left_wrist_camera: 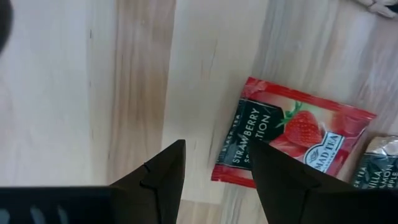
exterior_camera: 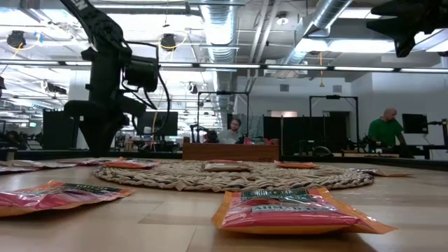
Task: Pick & Place Tea
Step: Put the red tea bag into the right section of the wooden organizer
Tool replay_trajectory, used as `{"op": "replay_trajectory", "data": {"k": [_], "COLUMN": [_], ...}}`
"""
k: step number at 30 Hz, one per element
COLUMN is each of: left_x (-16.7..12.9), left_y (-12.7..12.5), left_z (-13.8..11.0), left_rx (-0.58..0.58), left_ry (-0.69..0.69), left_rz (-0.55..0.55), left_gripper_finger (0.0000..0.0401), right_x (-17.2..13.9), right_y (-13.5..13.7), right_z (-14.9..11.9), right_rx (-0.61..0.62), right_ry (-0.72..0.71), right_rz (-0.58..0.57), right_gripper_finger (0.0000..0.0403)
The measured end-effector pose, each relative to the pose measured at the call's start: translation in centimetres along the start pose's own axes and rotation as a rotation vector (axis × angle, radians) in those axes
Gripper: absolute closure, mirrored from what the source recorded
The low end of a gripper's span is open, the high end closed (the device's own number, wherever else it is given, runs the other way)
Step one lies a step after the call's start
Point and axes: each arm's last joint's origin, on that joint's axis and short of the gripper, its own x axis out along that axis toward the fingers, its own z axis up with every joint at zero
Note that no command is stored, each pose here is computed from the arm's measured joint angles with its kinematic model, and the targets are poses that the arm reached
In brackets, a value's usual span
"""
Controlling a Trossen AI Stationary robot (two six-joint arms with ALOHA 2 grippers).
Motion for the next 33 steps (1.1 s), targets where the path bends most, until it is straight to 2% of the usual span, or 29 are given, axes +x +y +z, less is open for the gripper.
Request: {"op": "replay_trajectory", "data": {"k": [10, 18, 33], "left_x": [0.0, 1.4, 2.1], "left_y": [0.2, 0.1, 0.0], "left_z": [-0.1, -0.4, -0.6], "left_rx": [0.126, 0.196, 0.202], "left_ry": [-0.009, -0.034, -0.009], "left_rz": [-0.012, 0.019, 0.001], "left_gripper_finger": [0.0233, 0.0273, 0.0296], "right_x": [0.0, 0.0, 0.0], "right_y": [0.0, 0.0, 0.0], "right_z": [0.0, 0.0, 0.0], "right_rx": [0.001, 0.001, 0.002], "right_ry": [0.000, 0.000, 0.000], "right_rz": [0.000, 0.000, 0.000], "right_gripper_finger": [0.0264, 0.0262, 0.0266]}}
